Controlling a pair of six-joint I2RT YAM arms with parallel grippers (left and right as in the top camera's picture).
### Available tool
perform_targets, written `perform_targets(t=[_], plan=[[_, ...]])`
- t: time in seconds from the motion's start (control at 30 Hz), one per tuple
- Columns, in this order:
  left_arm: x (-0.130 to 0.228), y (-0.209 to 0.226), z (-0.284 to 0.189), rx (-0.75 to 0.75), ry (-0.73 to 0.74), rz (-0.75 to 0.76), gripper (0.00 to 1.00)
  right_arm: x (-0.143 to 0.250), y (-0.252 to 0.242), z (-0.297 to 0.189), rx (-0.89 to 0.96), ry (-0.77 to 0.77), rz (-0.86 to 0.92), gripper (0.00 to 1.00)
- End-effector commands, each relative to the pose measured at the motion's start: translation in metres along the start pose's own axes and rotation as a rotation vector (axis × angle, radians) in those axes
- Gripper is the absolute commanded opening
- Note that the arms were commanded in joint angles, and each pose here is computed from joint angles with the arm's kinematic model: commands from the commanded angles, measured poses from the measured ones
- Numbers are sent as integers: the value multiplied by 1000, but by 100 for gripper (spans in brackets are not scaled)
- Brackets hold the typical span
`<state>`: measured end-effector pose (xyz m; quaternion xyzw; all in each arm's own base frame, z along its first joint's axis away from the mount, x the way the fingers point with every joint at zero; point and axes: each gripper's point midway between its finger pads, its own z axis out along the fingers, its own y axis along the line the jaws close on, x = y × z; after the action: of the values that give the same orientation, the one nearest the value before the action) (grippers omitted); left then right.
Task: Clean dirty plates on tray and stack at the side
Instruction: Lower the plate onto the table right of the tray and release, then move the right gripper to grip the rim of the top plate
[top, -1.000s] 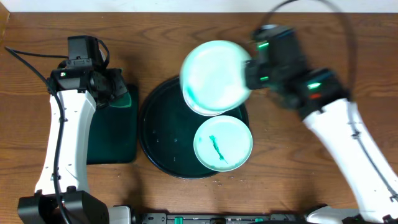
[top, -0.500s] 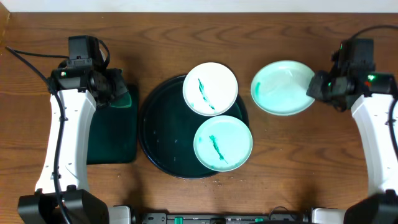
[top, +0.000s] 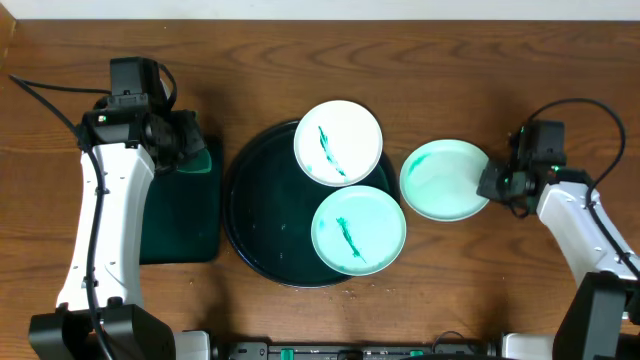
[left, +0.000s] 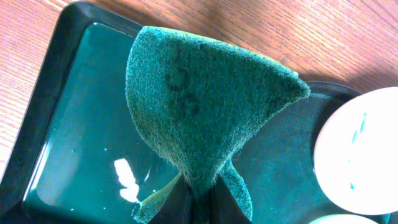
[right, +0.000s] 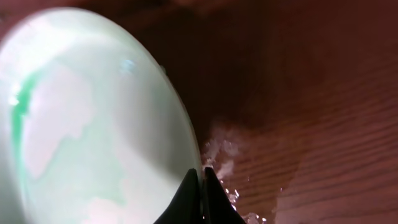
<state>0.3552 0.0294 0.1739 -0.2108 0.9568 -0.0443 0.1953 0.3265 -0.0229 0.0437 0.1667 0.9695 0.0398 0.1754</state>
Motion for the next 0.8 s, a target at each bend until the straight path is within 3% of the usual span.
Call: perform_targets(t=[0.0, 0.23, 0.43, 0.77], plan=[[-1, 4, 1, -18, -4, 10, 7, 0, 1, 0, -5, -5, -22, 14], [-1, 4, 1, -18, -4, 10, 7, -12, 32, -27, -147, 31, -51, 34], [-1, 4, 1, -18, -4, 10, 7, 3, 86, -60, -380, 141, -138, 37], [-1, 4, 1, -18, -4, 10, 7, 73, 120, -48, -335, 346, -352, 41]])
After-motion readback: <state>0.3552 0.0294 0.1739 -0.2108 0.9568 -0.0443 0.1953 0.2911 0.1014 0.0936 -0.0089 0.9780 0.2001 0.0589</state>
